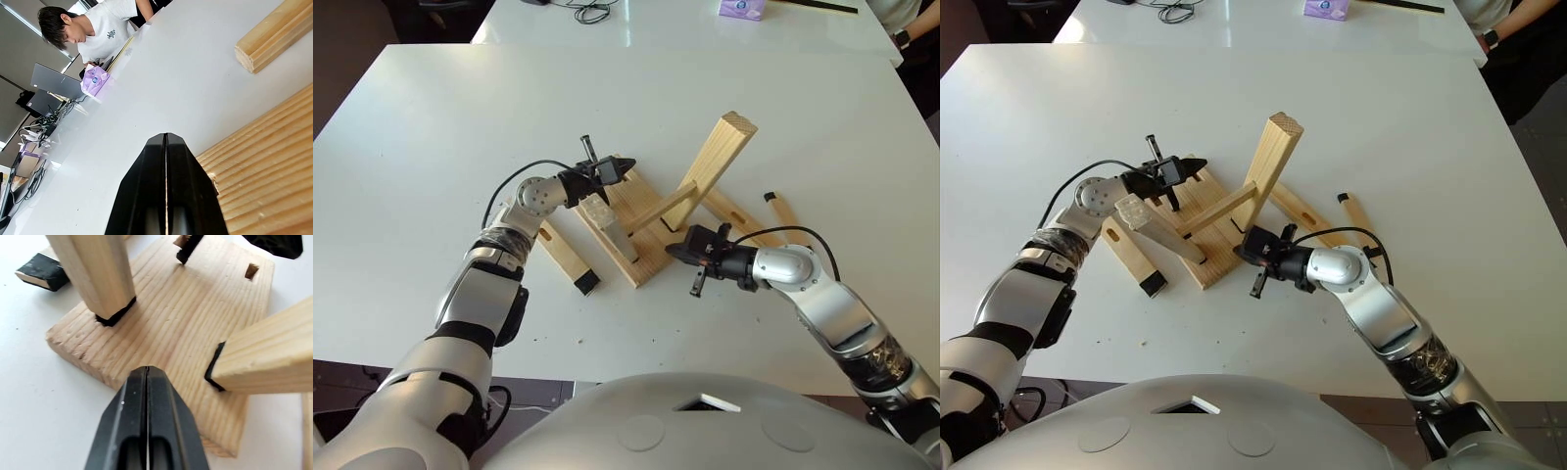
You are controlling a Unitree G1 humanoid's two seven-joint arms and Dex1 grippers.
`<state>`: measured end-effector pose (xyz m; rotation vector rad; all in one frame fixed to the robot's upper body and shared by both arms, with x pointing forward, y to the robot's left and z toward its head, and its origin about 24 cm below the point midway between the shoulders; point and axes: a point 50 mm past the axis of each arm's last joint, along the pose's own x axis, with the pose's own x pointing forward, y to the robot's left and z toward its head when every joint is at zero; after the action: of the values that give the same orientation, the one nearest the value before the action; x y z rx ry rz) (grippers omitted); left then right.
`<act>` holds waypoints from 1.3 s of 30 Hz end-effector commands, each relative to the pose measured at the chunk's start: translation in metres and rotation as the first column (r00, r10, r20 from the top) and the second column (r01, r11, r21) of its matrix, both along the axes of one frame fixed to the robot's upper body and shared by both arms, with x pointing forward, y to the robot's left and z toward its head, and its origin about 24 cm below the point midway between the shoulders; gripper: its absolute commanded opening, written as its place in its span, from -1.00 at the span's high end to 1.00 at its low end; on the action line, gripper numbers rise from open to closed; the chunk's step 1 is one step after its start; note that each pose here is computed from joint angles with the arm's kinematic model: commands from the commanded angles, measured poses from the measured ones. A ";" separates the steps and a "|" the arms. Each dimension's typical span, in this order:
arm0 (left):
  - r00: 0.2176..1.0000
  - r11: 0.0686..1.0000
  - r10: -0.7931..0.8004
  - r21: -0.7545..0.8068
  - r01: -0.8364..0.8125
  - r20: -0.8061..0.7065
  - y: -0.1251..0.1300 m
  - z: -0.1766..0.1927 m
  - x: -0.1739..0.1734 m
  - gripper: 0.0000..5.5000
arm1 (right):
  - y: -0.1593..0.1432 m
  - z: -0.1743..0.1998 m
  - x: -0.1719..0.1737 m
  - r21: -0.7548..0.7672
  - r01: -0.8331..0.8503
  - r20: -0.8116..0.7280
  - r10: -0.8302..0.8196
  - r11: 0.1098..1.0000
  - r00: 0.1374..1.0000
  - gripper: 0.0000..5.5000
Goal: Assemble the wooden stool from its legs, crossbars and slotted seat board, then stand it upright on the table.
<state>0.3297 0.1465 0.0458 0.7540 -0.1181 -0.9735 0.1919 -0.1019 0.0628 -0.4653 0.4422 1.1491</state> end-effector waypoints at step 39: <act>0.969 0.998 -0.051 -0.035 0.044 -0.243 -0.012 -0.015 -0.006 1.00 | -0.063 -0.020 0.086 -0.015 0.376 0.254 -0.361 0.926 0.898 0.99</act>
<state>0.3328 0.1354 0.0457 0.6522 -0.0250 -1.0579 0.2888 -0.1558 0.0386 -0.5480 0.3130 0.7211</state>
